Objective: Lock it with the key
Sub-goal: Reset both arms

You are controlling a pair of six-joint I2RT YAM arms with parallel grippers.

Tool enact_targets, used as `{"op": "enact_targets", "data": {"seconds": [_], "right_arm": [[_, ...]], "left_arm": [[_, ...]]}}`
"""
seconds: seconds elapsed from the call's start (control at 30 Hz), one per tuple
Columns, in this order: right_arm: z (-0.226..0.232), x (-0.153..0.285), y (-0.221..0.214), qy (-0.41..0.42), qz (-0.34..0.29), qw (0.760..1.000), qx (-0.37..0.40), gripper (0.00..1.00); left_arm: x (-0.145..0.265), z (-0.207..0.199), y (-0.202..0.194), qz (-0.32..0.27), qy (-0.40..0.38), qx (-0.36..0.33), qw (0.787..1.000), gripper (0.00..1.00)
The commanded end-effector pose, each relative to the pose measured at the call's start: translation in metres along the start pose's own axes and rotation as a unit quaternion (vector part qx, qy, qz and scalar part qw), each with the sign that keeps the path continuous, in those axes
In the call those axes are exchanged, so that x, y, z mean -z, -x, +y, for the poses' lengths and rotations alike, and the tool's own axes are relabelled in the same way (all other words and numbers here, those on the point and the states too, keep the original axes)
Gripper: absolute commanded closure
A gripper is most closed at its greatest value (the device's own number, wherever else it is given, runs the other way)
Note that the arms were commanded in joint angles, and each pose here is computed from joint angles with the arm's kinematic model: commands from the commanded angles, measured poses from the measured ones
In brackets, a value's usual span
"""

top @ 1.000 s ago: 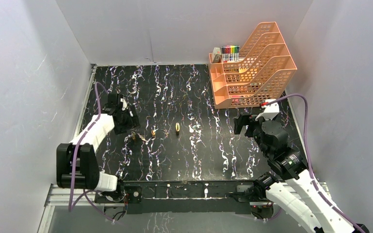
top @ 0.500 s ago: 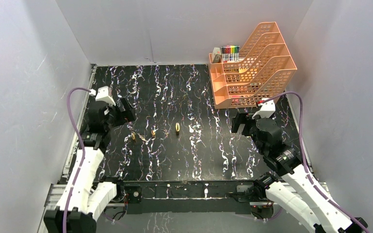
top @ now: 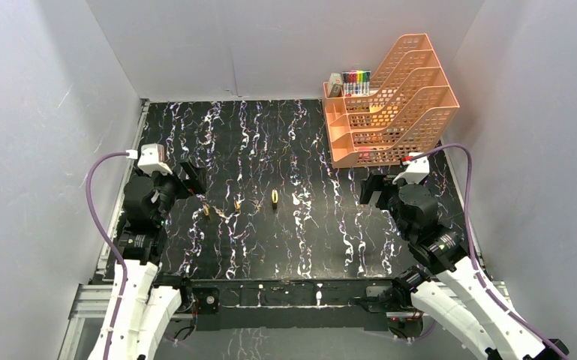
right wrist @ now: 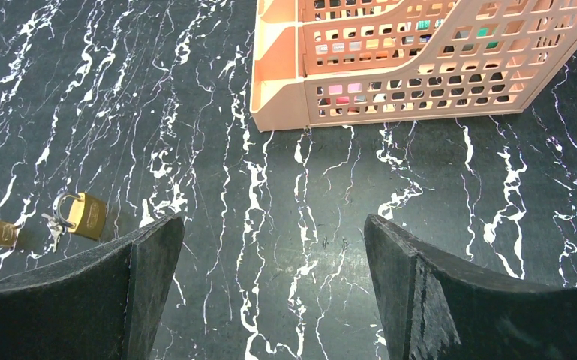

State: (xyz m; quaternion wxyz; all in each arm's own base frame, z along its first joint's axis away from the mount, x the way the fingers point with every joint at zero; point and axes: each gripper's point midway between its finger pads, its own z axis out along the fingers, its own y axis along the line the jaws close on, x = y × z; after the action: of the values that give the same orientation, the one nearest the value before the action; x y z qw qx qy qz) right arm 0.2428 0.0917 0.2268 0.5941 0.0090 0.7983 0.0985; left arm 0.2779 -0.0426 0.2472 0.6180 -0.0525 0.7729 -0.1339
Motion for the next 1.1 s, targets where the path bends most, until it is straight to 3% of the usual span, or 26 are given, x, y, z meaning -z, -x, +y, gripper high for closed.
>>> {"op": "enact_targets", "data": {"seconds": [0.0,1.07], "right_arm": [[0.0004,-0.0009,0.0156,-0.002,-0.03,1.0,-0.008,0.02],[-0.0003,0.002,0.0178,0.002,-0.039,0.999,-0.008,0.01]], "left_arm": [[0.0005,-0.0025,0.0099,-0.019,-0.007,-0.012,1.0,0.02],[0.0024,-0.0064,0.0082,-0.021,-0.019,-0.013,1.0,0.02]]}}
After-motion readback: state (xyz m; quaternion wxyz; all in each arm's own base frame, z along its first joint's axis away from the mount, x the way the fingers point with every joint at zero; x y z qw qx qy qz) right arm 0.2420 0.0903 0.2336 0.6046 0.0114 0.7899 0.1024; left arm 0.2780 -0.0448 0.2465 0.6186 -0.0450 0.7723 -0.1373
